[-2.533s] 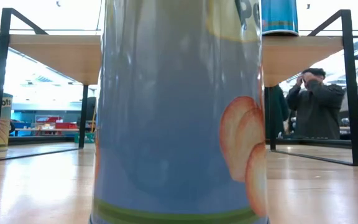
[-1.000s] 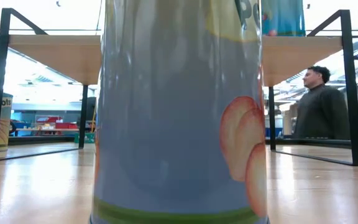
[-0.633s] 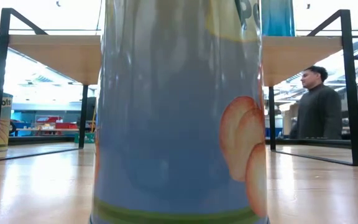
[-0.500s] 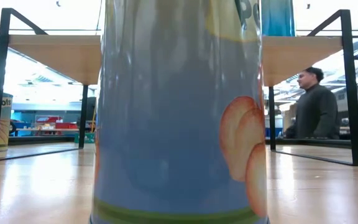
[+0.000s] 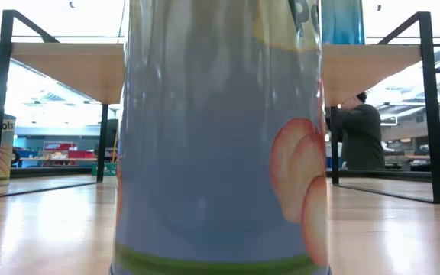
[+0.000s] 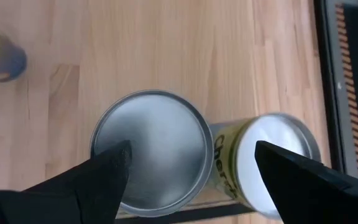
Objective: Pick and place cans onto a shelf
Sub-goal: Put the canned cherries on the shelf aligned with the other canned cherries, then put the canned peaches on the shelf
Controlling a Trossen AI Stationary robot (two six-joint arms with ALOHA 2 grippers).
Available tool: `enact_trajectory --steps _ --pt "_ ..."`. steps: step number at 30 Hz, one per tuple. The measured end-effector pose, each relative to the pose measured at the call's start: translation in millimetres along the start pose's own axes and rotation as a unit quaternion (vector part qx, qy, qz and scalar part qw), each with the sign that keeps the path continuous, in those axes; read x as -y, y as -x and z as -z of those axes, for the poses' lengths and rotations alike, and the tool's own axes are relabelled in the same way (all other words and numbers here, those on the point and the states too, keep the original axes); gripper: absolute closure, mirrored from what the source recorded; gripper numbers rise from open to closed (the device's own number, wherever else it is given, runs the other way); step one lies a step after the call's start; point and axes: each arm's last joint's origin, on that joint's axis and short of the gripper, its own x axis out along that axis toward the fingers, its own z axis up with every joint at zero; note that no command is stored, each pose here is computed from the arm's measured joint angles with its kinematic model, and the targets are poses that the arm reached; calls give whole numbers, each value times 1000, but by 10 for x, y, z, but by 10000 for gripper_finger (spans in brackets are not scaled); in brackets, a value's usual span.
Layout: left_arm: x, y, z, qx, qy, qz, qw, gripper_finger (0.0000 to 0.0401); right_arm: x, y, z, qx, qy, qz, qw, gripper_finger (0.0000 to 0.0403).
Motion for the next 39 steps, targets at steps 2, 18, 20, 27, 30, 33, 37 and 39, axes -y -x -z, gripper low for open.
enact_trajectory --steps 2,18,20,27,30,33,37,39 --pt "-1 1 0 0 0 0 1000 118 9 4 13 -5 0 5 1000 53" --pt "-19 -2 -12 11 2 -28 1000 118 -50 285 -43 44 33 3 998 53" --pt "-16 -2 -21 15 5 -27 1000 118 -90 345 -32 55 40 7 998 53" --pt "70 -63 -36 46 22 -16 999 118 -311 635 189 86 8 -22 996 53" --pt "185 -193 35 55 6 -6 998 118 -526 758 323 87 -4 -64 994 53" --pt "288 -299 57 86 30 17 996 118 -772 756 443 70 -27 -103 992 53" --pt "494 -380 57 149 30 120 981 118 -1119 594 565 46 -35 -120 991 53" --pt "613 -332 21 187 22 170 967 118 -1274 482 595 37 -31 -124 991 53"
